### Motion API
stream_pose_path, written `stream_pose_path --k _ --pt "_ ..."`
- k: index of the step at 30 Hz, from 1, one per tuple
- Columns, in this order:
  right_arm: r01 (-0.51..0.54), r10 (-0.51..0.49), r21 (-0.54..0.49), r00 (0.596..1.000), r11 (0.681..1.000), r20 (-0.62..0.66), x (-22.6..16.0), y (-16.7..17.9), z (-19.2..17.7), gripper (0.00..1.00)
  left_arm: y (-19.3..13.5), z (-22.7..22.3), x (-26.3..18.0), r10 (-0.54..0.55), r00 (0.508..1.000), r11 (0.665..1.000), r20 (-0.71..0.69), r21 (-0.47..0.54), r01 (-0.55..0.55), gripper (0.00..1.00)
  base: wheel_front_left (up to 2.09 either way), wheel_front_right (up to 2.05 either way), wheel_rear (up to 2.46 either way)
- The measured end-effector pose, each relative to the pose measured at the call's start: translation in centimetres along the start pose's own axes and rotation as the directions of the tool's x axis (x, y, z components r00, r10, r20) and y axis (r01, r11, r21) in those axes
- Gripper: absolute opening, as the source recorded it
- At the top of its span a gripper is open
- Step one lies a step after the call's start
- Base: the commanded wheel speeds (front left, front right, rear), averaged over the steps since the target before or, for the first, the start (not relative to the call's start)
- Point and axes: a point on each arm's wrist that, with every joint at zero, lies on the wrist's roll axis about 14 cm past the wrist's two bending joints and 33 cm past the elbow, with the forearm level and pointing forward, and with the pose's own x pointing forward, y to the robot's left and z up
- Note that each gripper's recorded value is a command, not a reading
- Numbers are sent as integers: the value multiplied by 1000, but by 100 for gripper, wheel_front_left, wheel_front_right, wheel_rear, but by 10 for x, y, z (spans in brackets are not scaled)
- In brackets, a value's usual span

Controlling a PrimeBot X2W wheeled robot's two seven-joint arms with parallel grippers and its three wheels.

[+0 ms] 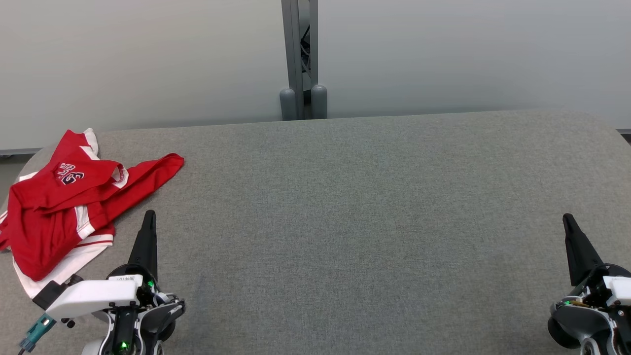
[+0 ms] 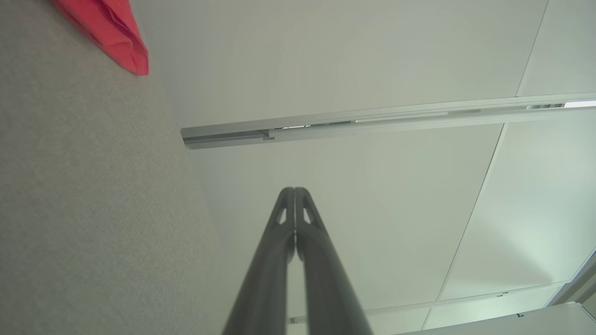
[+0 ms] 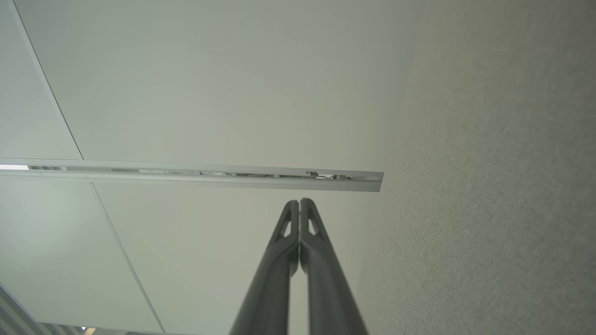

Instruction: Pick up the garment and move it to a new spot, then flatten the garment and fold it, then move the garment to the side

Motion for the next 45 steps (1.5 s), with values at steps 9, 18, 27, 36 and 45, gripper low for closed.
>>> stream_pose_path --k 9,18,27,36,45 --pt "0 0 0 1000 1000 0 0 0 0 0 0 0 0 0 1000 1000 0 0 0 0 0 0 0" --pt "0 0 0 1000 1000 0 0 0 0 0 0 0 0 0 1000 1000 0 0 0 0 0 0 0" --pt "0 0 0 1000 1000 0 0 0 0 0 0 0 0 0 1000 1000 0 0 0 0 0 0 0" --pt "65 -65 24 998 998 -3 -10 -23 -6 100 26 -2 -12 75 997 997 0 -11 -75 100 0 0 0" --pt "88 -88 12 996 996 -6 -16 -31 -15 100 34 -7 -20 95 995 995 2 -8 -95 100 0 0 0"
